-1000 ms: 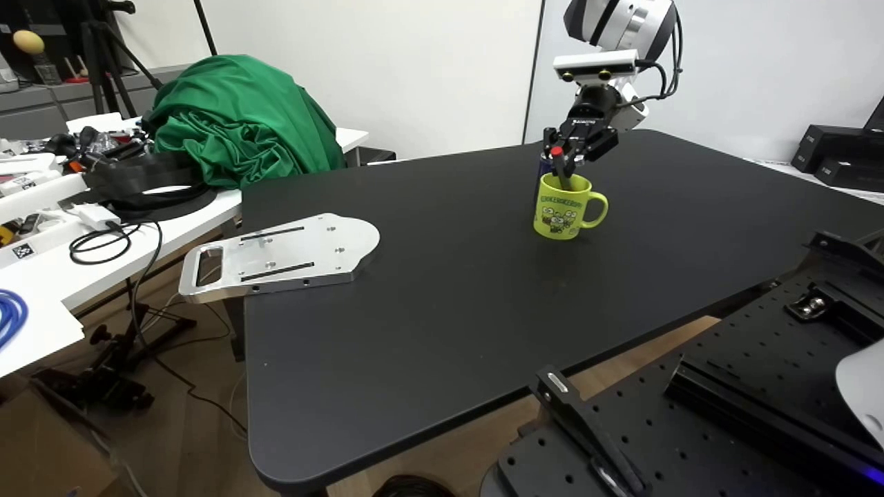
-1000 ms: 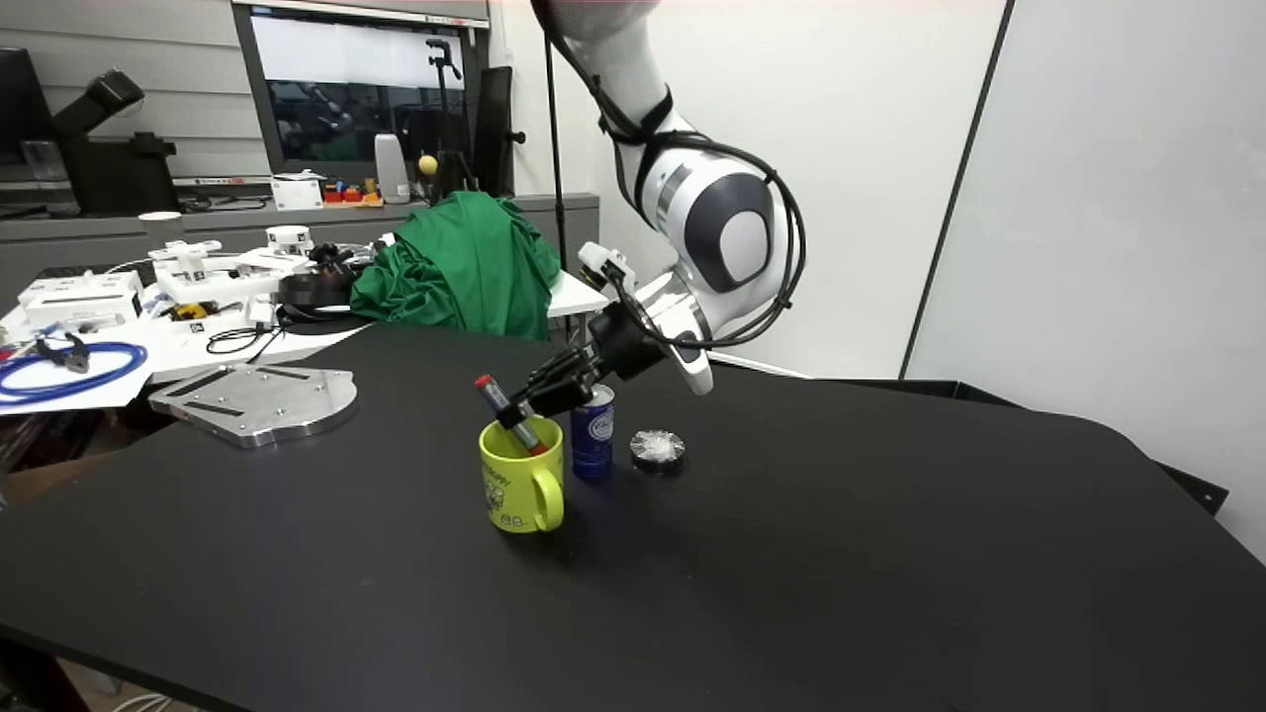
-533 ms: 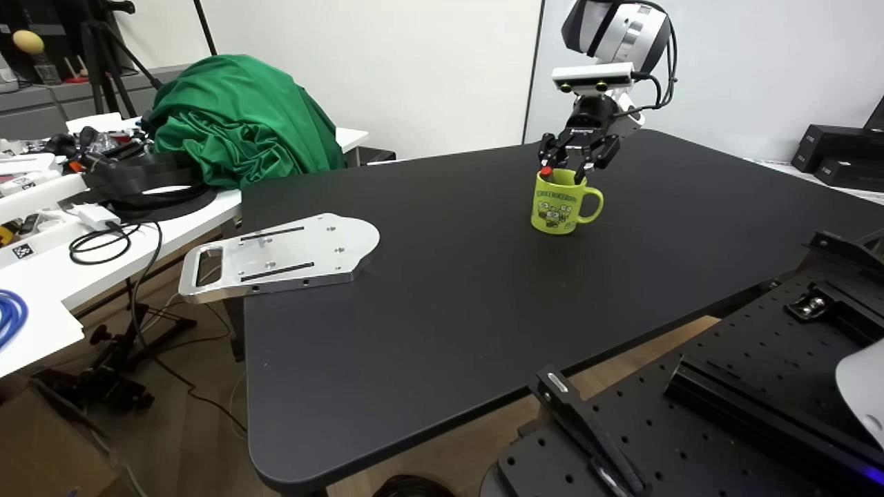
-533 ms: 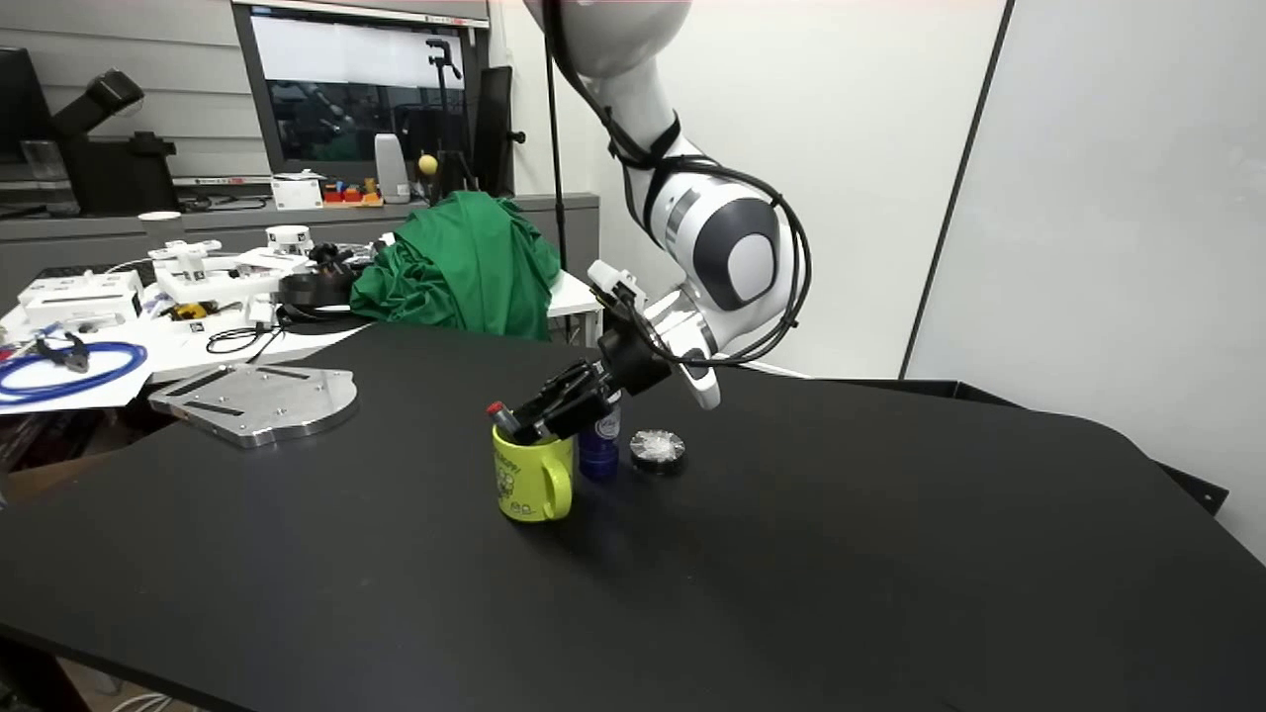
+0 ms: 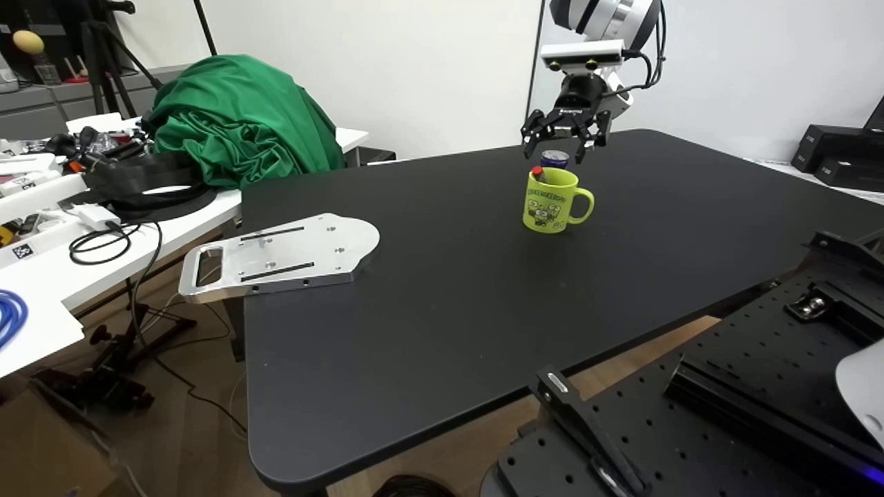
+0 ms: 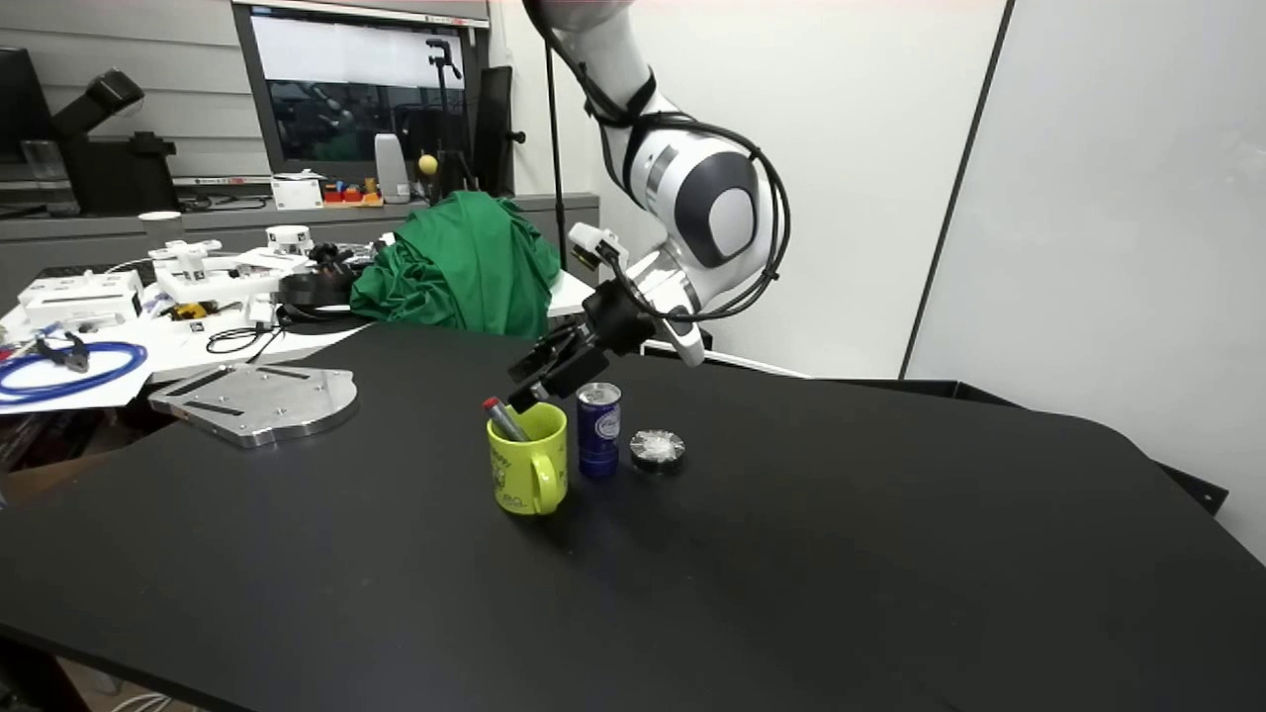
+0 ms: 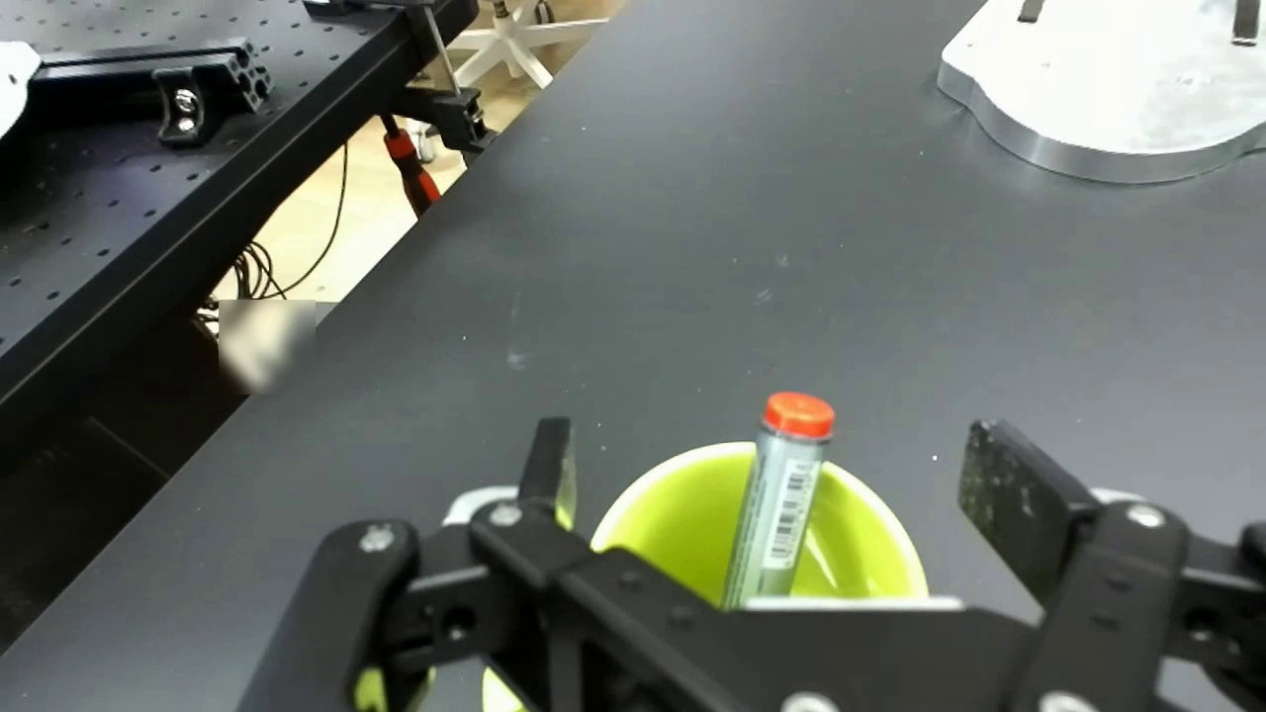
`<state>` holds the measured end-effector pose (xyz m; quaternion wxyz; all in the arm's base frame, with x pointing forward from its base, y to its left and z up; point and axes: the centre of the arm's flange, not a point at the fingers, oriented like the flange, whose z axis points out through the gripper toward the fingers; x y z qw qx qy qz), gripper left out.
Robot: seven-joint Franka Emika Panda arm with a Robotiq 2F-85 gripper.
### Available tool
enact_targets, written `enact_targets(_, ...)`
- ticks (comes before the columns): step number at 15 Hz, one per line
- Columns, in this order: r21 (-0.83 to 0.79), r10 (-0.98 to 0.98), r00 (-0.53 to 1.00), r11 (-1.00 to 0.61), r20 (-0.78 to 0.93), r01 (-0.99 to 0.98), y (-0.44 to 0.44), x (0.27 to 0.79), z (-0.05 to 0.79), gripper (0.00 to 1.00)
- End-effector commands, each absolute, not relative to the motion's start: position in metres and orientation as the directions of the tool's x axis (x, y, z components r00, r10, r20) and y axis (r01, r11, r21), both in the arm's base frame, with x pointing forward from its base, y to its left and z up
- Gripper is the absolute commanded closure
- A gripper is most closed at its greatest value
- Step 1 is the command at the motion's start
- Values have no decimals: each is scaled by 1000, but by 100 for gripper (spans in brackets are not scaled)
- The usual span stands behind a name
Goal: Pick the marker and put it in the cup
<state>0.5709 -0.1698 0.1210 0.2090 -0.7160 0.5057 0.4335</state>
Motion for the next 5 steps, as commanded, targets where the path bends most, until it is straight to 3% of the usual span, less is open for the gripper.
enact_targets(1,141,-551,136,-430,-824,-892,-163,563,149,0)
enact_targets(5,138,-556,154,-448,-817,-883,-166,571,140,0)
